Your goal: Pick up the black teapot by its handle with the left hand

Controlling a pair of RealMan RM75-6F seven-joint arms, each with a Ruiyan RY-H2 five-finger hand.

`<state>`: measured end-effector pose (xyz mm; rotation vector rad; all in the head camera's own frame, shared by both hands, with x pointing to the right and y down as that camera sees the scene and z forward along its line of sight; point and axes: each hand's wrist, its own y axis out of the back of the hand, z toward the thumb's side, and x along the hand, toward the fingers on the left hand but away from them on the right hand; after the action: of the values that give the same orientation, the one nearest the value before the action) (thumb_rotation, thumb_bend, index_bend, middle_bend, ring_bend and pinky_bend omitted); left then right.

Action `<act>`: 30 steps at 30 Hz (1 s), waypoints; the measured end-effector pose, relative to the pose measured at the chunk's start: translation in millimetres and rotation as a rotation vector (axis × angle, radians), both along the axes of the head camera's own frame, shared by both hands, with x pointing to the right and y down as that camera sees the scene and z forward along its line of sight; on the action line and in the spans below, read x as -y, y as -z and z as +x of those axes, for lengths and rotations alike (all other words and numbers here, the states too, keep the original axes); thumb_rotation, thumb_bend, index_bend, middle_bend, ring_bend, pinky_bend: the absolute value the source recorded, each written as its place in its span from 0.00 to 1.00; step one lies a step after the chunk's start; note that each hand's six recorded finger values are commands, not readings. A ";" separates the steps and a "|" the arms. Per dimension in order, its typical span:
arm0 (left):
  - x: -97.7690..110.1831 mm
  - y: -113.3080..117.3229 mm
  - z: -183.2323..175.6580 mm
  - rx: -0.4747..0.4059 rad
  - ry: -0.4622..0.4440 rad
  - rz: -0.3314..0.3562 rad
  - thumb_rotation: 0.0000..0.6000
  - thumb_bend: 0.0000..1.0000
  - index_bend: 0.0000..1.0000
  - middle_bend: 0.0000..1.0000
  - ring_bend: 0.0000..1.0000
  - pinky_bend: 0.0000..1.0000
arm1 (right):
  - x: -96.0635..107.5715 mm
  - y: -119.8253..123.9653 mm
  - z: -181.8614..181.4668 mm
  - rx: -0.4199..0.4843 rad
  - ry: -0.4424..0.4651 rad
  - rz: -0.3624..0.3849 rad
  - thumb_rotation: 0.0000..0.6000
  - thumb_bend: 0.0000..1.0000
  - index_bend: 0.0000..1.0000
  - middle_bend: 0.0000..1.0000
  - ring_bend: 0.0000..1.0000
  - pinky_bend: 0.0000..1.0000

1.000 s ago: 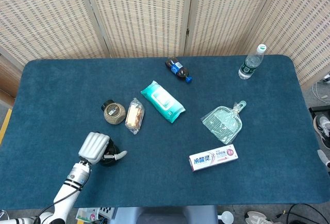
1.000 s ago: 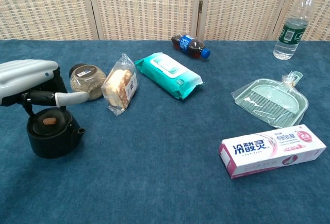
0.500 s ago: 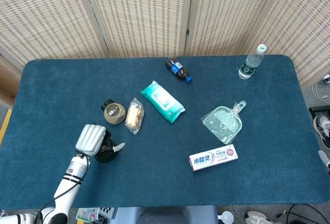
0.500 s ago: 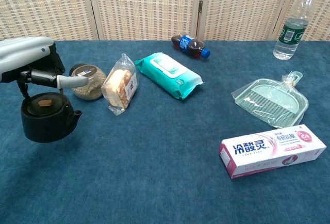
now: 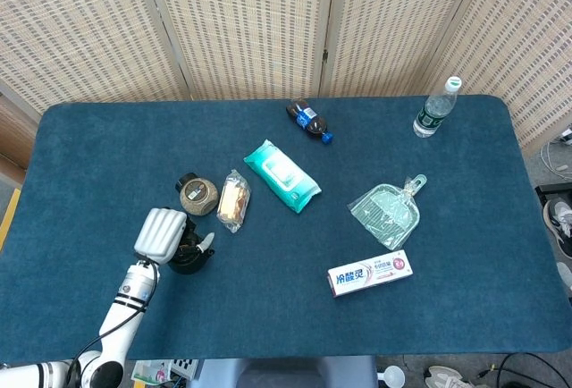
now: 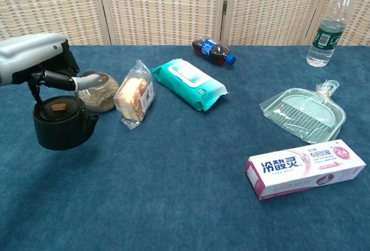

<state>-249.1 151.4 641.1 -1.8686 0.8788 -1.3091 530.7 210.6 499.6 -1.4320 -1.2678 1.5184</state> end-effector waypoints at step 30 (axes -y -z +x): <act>5.9 -1.6 29.2 -0.026 -0.103 0.009 0.86 0.34 1.00 1.00 0.97 0.56 | -6.6 0.1 7.8 -0.002 -0.021 -0.003 1.00 0.26 0.14 0.20 0.14 0.05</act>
<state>-219.9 145.5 642.6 -1.9019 0.7893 -1.2187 538.5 217.2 499.5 -1.4228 -1.2838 1.5364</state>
